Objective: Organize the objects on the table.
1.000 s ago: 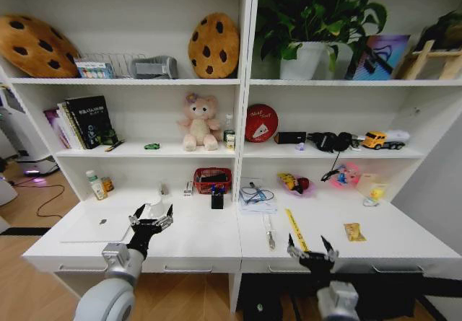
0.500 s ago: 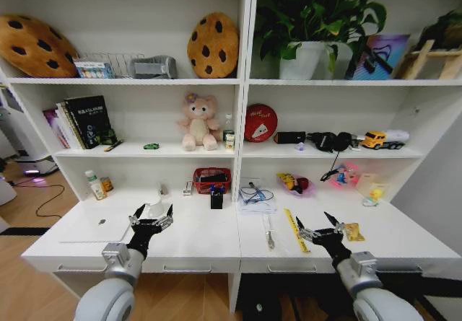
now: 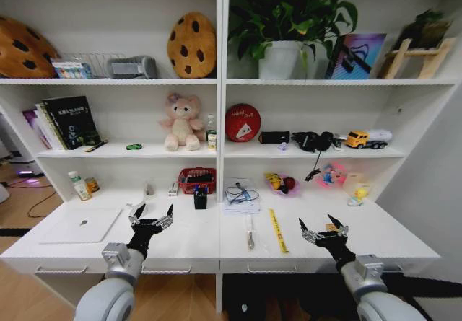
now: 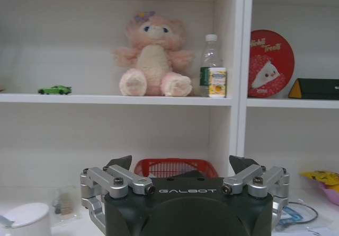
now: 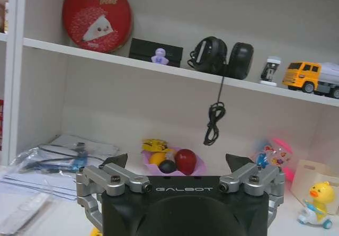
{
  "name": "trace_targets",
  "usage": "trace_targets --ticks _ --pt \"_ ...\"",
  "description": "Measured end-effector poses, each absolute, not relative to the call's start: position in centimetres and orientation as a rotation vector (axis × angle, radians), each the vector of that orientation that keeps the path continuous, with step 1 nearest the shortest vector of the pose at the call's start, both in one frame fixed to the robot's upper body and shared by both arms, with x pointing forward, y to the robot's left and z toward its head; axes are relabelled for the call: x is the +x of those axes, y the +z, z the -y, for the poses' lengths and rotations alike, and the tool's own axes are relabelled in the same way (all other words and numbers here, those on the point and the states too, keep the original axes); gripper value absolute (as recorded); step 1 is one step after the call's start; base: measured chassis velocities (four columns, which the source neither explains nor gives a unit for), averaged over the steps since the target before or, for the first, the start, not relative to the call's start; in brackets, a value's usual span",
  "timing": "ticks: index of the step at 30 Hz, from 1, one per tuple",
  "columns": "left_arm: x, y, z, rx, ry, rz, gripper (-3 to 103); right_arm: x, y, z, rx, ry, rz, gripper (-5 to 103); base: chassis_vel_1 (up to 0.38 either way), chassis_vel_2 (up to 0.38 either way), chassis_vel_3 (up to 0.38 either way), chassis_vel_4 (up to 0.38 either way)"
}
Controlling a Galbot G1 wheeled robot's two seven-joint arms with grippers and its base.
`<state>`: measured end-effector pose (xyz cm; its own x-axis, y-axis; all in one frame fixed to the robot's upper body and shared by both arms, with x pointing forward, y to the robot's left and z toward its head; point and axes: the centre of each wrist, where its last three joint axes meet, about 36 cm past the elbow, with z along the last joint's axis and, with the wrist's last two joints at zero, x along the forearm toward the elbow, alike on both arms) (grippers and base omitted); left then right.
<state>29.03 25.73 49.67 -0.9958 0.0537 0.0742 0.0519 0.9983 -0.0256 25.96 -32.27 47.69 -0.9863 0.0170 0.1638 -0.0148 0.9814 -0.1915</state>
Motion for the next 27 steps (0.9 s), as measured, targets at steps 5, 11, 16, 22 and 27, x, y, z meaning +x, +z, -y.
trace_targets --ticks 5,11,16,22,27 --pt "29.0 49.7 -25.7 -0.081 0.036 3.065 100 25.8 47.6 31.4 -0.01 0.261 2.968 100 -0.332 -0.324 0.327 0.311" --pt "29.0 49.7 -25.7 -0.083 0.037 3.065 100 25.9 47.0 30.9 -0.075 0.202 2.962 100 -0.272 -0.284 0.29 0.283" --pt "29.0 49.7 -25.7 -0.083 0.037 3.065 100 26.0 46.7 30.7 -0.15 0.076 2.907 100 -0.031 -0.121 0.077 0.026" --pt "29.0 49.7 -25.7 -0.082 0.036 3.065 100 27.8 46.3 32.0 -0.019 -0.133 2.729 100 0.027 0.077 -0.029 -0.052" --pt "29.0 49.7 -25.7 -0.081 0.036 3.065 100 31.7 44.6 32.2 0.067 -0.143 2.671 100 0.029 0.032 -0.016 -0.006"
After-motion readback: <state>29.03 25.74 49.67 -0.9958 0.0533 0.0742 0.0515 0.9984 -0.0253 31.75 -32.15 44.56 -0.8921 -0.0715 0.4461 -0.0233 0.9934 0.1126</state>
